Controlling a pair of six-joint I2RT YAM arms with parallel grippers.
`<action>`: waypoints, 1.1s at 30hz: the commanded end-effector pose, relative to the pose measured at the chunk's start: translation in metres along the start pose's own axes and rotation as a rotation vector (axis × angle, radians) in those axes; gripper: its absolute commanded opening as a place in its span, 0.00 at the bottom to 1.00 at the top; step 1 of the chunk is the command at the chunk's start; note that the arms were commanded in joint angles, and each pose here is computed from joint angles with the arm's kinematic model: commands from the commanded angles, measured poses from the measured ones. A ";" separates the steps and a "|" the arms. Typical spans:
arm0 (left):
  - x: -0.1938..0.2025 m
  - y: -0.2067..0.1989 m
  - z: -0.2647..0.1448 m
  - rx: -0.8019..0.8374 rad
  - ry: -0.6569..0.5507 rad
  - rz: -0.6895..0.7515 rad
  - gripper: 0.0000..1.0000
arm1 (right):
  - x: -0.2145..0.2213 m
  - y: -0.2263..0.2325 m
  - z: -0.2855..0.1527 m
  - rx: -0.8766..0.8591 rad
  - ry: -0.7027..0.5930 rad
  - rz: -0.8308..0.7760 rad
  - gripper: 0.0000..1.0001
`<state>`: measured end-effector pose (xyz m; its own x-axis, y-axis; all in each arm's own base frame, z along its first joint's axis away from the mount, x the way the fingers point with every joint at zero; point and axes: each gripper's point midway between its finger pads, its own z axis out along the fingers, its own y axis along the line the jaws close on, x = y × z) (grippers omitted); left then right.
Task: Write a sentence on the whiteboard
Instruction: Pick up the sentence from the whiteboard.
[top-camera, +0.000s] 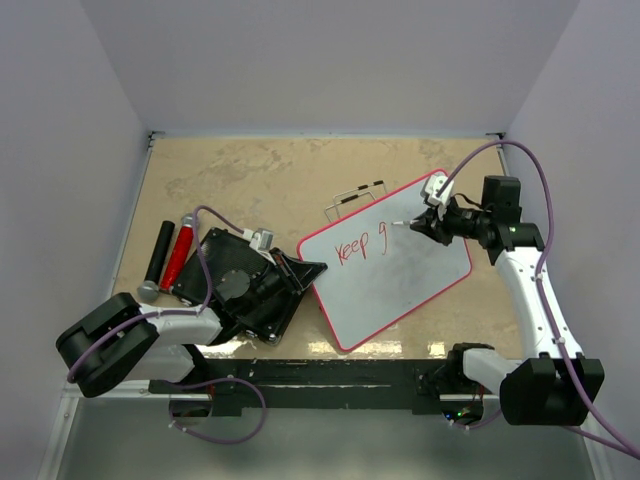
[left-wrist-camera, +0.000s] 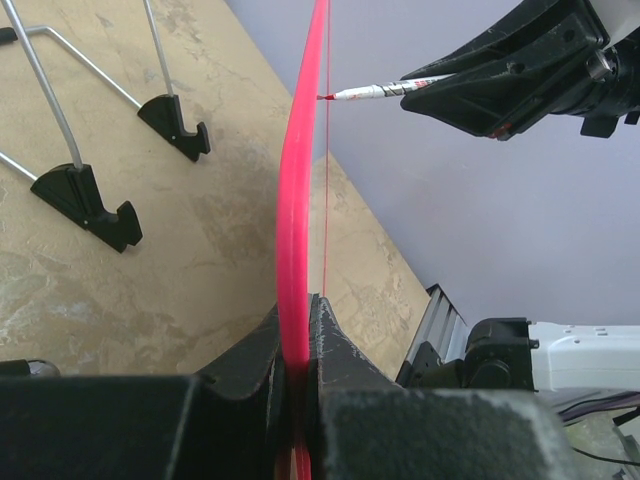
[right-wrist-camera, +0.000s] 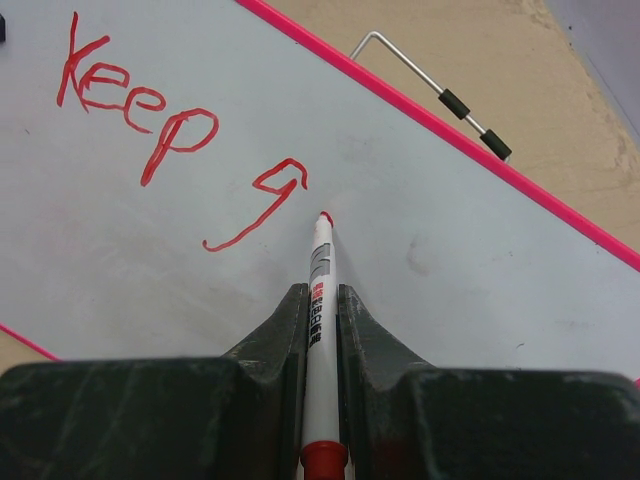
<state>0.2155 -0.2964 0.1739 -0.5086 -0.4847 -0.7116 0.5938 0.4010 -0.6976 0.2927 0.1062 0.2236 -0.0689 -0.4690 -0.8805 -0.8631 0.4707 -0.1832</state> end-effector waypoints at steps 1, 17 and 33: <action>0.005 -0.010 0.003 0.059 0.035 0.069 0.00 | -0.011 0.006 -0.001 -0.029 -0.043 -0.018 0.00; 0.006 -0.011 0.004 0.070 0.042 0.066 0.00 | -0.011 -0.012 0.007 0.053 -0.053 0.049 0.00; 0.007 -0.010 0.003 0.065 0.040 0.066 0.00 | 0.011 -0.002 -0.001 0.056 0.051 0.030 0.00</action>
<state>0.2164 -0.2972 0.1707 -0.5240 -0.4884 -0.6978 0.5788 0.3969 -0.7124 0.3022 0.1010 0.2234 -0.1181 -0.4497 -0.8854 -0.8171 0.5506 -0.1706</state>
